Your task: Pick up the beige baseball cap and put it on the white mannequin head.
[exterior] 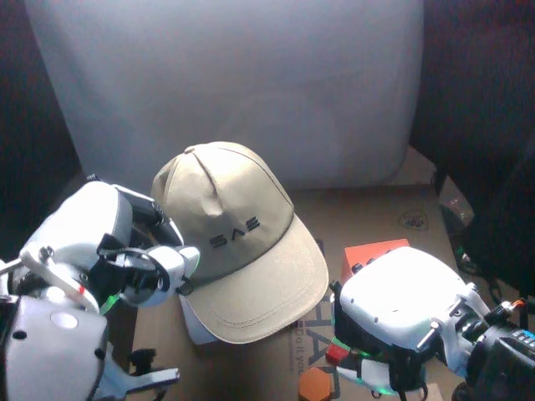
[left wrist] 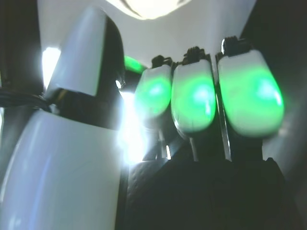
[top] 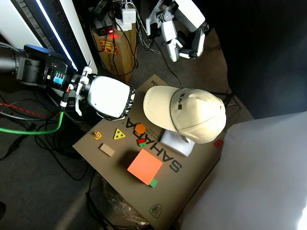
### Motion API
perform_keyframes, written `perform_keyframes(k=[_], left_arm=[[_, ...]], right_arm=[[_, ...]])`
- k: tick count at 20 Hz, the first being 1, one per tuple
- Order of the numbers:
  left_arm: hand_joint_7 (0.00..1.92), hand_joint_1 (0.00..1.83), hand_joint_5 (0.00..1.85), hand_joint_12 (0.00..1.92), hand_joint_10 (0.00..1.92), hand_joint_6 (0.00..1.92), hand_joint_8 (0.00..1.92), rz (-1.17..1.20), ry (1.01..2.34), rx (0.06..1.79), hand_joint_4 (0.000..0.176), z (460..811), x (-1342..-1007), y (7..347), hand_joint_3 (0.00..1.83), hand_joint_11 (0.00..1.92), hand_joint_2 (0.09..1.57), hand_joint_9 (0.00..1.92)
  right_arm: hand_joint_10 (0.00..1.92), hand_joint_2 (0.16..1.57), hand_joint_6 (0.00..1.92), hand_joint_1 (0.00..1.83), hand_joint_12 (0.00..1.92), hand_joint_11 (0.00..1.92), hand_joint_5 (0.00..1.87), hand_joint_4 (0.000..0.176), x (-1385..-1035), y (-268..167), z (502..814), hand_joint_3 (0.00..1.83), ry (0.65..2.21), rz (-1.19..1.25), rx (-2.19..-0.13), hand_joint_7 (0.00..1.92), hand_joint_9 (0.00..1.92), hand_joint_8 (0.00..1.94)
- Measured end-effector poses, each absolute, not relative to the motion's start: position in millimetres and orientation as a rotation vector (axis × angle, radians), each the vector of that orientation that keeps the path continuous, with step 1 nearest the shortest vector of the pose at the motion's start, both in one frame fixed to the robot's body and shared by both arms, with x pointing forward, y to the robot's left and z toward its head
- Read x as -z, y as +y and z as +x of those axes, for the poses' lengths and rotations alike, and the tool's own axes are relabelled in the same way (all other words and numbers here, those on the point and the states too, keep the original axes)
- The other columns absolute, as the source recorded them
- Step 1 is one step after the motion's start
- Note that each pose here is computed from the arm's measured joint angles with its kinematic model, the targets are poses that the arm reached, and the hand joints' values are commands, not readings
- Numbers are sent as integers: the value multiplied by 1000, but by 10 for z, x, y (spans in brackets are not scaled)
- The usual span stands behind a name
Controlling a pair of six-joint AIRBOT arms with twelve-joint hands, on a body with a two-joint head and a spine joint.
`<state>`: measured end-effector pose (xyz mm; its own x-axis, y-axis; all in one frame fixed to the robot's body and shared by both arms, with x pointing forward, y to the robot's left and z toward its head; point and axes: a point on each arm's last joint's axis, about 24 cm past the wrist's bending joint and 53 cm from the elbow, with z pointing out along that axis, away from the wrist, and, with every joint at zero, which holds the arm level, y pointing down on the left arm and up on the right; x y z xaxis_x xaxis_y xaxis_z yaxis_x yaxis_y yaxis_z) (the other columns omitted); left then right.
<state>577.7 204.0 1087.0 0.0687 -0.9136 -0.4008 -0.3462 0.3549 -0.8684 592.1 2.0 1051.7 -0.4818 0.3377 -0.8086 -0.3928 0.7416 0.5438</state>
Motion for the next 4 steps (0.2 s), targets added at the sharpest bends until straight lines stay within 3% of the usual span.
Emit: perform_keyframes(k=[3,4], left_arm=[[1438,1160,1236,1921,1921,1921,1921,-1213,1471,674,0,5841,-10989,1978,6,1620,1192,1526],[1437,1180,1258,1921,1921,1921,1921,-1219,1473,690,41,5862,-11017,1964,0,1620,1191,1525]], right_arm=[[1921,1353,1921,901,1921,1921,1385,176,-10515,-17,5920,23,1908,-82,-868,1619,1760,1941],[1921,1354,1921,917,1921,1921,1384,176,-10540,-74,5950,16,1904,-78,-864,1612,1753,1941]])
